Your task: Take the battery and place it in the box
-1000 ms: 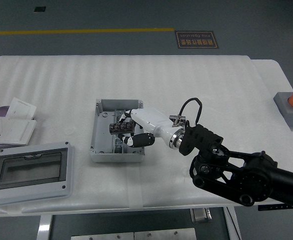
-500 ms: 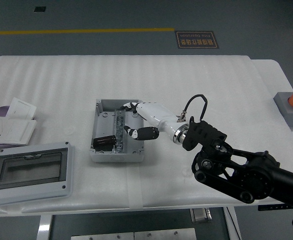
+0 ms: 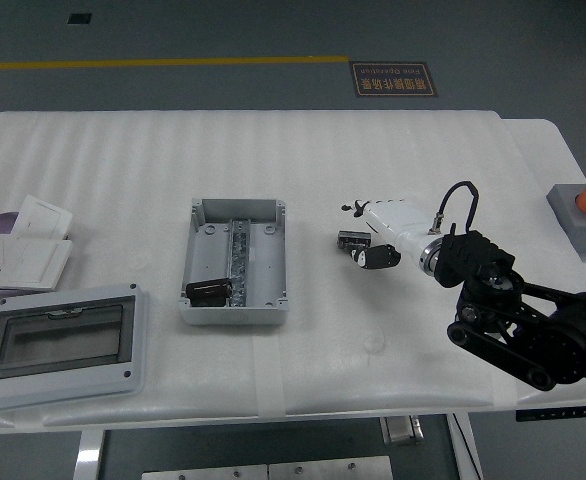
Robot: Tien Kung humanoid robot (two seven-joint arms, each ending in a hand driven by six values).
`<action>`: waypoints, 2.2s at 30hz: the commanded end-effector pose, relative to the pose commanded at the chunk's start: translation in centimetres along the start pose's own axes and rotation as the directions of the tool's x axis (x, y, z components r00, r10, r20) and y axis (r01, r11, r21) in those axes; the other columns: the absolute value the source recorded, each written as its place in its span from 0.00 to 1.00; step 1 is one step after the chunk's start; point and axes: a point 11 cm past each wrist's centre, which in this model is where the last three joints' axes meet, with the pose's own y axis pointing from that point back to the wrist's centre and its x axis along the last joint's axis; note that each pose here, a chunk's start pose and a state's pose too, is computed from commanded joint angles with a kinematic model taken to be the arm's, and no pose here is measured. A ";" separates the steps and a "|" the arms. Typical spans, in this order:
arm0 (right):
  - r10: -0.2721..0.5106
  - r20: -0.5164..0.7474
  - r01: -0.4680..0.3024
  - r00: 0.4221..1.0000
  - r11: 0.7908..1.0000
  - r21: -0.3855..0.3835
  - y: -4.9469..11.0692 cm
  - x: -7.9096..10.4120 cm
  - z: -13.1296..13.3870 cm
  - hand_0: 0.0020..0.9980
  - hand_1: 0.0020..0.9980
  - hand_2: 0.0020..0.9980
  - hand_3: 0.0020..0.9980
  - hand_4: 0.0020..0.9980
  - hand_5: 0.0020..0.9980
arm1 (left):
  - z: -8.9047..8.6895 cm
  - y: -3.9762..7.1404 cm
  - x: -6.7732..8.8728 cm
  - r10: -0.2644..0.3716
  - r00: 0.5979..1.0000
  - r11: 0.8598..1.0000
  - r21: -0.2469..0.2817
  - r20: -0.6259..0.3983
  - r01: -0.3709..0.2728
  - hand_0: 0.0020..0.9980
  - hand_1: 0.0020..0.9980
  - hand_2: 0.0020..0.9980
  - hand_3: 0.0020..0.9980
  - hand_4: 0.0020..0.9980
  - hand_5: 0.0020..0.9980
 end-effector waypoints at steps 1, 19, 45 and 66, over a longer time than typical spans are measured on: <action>-0.008 -0.005 0.008 1.000 1.000 -0.004 -0.1 -0.3 0.2 0.77 0.79 0.78 0.91 0.62 0.32 | 0.0 0.0 0.0 0.000 1.000 1.000 0.000 0.000 0.000 0.55 0.64 0.54 0.53 0.59 0.40; -0.009 -0.046 0.009 0.999 1.000 -0.004 -1.0 -0.9 0.5 0.74 0.71 0.69 0.78 0.63 0.34 | 0.0 0.0 -0.1 -0.003 1.000 1.000 0.000 0.000 0.003 0.55 0.64 0.54 0.53 0.56 0.38; -0.020 -0.063 0.020 0.998 1.000 0.000 -1.2 -2.1 0.6 0.68 0.64 0.52 0.67 0.60 0.36 | -0.2 -0.1 -0.2 -0.002 1.000 1.000 0.005 0.002 0.002 0.55 0.64 0.53 0.53 0.57 0.40; -0.008 -0.049 0.008 0.999 1.000 -0.001 -1.1 -2.5 0.9 0.63 0.59 0.44 0.67 0.29 0.18 | -0.1 -0.1 -0.3 -0.001 1.000 1.000 0.001 0.003 0.001 0.55 0.64 0.53 0.53 0.57 0.42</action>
